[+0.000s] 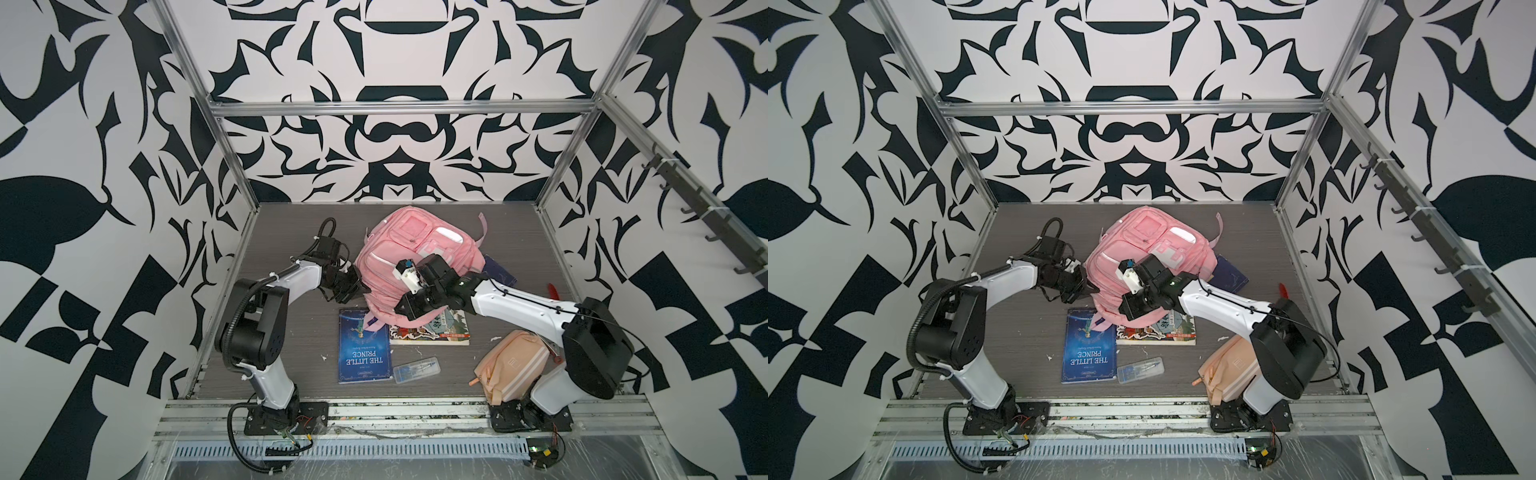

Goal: Pack books, pencil case, and school supplies into a backpack
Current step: Unzip the student bag at the top-center of the table.

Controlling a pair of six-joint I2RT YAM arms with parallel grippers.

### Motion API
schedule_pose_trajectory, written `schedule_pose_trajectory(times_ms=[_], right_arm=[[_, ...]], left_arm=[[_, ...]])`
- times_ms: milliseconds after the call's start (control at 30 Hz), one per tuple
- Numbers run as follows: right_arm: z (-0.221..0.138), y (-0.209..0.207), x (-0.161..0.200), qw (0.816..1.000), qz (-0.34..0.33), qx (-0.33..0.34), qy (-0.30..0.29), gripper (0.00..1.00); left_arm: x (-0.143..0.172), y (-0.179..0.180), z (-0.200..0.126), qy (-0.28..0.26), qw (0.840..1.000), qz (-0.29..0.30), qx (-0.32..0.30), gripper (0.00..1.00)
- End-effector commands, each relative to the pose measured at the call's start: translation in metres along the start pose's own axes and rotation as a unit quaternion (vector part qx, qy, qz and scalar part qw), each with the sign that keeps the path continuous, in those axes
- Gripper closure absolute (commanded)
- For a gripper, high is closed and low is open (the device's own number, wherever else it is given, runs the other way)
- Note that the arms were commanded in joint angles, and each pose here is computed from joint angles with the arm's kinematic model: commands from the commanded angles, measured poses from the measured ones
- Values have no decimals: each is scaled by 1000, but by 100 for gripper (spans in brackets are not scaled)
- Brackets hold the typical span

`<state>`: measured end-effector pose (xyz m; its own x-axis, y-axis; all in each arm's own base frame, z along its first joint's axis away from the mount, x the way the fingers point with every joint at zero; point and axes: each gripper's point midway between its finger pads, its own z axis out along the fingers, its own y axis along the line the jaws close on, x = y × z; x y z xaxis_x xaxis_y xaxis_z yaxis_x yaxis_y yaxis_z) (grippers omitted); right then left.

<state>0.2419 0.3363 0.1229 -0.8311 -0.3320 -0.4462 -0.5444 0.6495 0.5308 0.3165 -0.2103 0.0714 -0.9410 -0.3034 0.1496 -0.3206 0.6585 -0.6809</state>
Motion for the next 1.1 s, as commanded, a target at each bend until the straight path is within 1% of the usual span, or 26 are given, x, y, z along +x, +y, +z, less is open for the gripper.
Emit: schedule_pose_trajectory(times_ms=[0, 33, 67, 100, 133, 167, 200, 233, 267, 400, 433, 467, 533, 600, 633, 667, 700, 733, 800, 933, 1067], right_arm=[[-13, 34, -40, 997, -1, -52, -62, 100], [-12, 34, -40, 997, 1, -51, -60, 100], [-11, 31, -38, 997, 3, -45, -56, 100], [-11, 29, -36, 998, 4, -39, -52, 100], [-10, 27, -34, 998, 5, -34, -48, 100], [-10, 26, -33, 998, 7, -32, -47, 100], [-9, 24, -33, 998, 10, -30, -46, 100], [-9, 23, -32, 998, 14, -28, -46, 100], [-9, 23, -32, 998, 18, -28, -44, 100], [-8, 25, -32, 999, 21, -31, -36, 100], [-7, 25, -32, 999, 20, -33, -33, 100], [-7, 26, -31, 999, 21, -35, -30, 97], [-9, 27, -28, 999, 10, -32, -22, 87], [-18, 26, -23, 1000, -12, -21, -15, 75], [-25, 28, -22, 999, -26, -19, -20, 64], [-33, 30, -22, 999, -41, -18, -26, 52], [-40, 30, -18, 998, -55, -11, -25, 44], [-47, 29, -14, 997, -72, -4, -24, 30], [-60, 24, -5, 994, -102, 15, -21, 28], [-79, 2, 12, 990, -133, 44, -16, 28], [-74, -27, 32, 977, -187, 97, 25, 28]], left_arm=[[6, -13, -9, -9, 1000, 13, 18, 100], [7, -13, -11, -8, 1000, 19, 12, 100], [7, -12, -14, -9, 1000, 26, 2, 87], [7, -12, -16, -8, 999, 31, -7, 65], [8, -11, -19, -8, 999, 35, -19, 38], [9, -10, -24, -10, 999, 40, -31, 21], [9, -11, -29, -13, 998, 48, -40, 10], [12, -10, -36, -17, 997, 55, -51, 2], [15, -10, -44, -23, 996, 64, -59, 1], [37, -7, -69, -34, 994, 82, -70, 0], [44, -4, -73, -35, 994, 81, -69, 1], [51, -1, -77, -36, 994, 78, -68, 4], [62, 3, -82, -39, 995, 73, -63, 9], [71, 5, -85, -35, 996, 65, -54, 14], [77, 0, -90, -39, 996, 67, -41, 20], [81, -2, -92, -37, 997, 66, -33, 22], [85, -4, -93, -37, 997, 66, -29, 23], [88, -6, -94, -36, 997, 67, -26, 25], [93, -9, -94, -33, 997, 71, -23, 27], [103, -15, -84, -19, 995, 89, -37, 34], [102, -22, -64, 6, 990, 123, -64, 39]])
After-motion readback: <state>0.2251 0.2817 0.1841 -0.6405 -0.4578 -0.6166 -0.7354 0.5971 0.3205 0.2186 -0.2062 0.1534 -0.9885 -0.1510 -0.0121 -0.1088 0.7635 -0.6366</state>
